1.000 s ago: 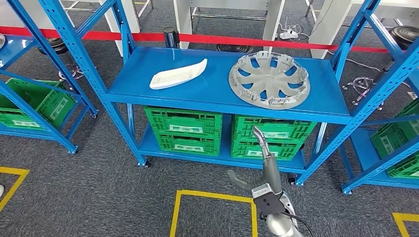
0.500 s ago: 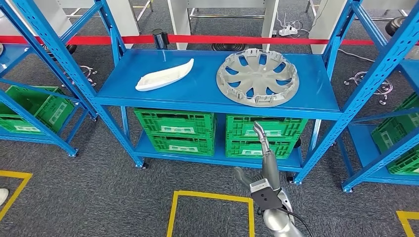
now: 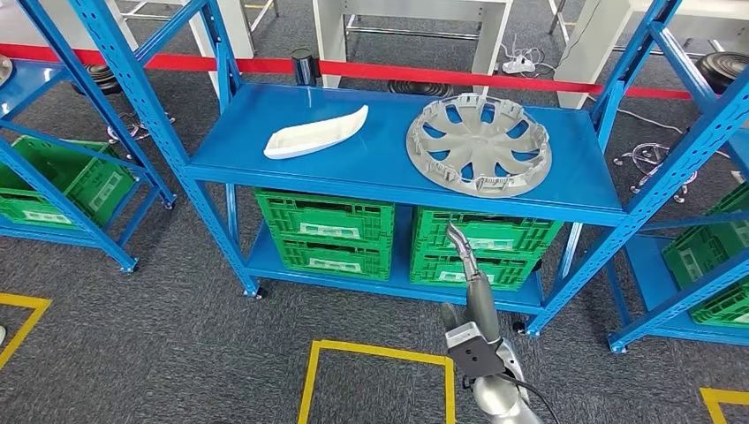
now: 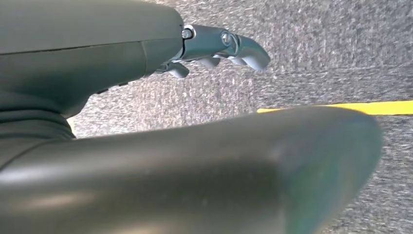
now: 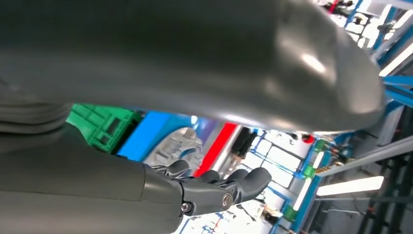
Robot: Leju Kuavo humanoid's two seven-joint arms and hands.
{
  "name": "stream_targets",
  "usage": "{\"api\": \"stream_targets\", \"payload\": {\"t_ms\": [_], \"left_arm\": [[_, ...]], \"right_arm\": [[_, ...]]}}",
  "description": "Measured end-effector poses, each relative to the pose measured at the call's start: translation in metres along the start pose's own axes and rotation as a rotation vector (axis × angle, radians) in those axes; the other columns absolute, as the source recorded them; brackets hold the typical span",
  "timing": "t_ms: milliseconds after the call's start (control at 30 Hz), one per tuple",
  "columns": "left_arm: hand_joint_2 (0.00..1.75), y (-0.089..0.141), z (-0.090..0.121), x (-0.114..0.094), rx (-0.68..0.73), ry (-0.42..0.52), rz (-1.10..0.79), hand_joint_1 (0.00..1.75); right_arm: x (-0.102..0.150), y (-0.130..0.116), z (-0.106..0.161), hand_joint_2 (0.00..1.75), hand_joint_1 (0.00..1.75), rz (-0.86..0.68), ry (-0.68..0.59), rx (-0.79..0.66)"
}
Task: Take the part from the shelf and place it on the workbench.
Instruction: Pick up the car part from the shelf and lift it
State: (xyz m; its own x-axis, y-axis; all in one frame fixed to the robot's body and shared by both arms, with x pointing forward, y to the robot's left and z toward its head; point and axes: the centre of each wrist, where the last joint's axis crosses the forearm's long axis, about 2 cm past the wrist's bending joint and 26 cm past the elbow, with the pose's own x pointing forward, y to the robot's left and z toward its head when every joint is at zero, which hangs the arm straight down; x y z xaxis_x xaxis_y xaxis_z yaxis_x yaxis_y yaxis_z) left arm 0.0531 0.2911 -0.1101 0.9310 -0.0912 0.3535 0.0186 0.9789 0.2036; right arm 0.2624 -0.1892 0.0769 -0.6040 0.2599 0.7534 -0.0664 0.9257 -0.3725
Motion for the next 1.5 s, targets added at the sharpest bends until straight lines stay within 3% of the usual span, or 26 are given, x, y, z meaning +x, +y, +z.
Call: {"api": "stream_targets", "payload": {"t_ms": [67,200,1500], "left_arm": [[0.0,-0.0007,0.0003,-0.0005,-0.002,0.001,0.001,0.0],[0.0,-0.0021,0.0003,0.0004,-0.004,-0.001,0.002,0.0],[0.0,-0.0018,0.0,0.0016,0.001,0.001,0.001,0.0]], "right_arm": [[-0.0005,-0.0001,0.0031,0.0,0.0,0.0,0.008,0.0],[-0.0009,-0.0007,0.0037,1.75,0.0,-0.002,0.011,0.0],[-0.0009,-0.0027,0.0048,1.75,0.0,-0.021,0.023,-0.007]]}}
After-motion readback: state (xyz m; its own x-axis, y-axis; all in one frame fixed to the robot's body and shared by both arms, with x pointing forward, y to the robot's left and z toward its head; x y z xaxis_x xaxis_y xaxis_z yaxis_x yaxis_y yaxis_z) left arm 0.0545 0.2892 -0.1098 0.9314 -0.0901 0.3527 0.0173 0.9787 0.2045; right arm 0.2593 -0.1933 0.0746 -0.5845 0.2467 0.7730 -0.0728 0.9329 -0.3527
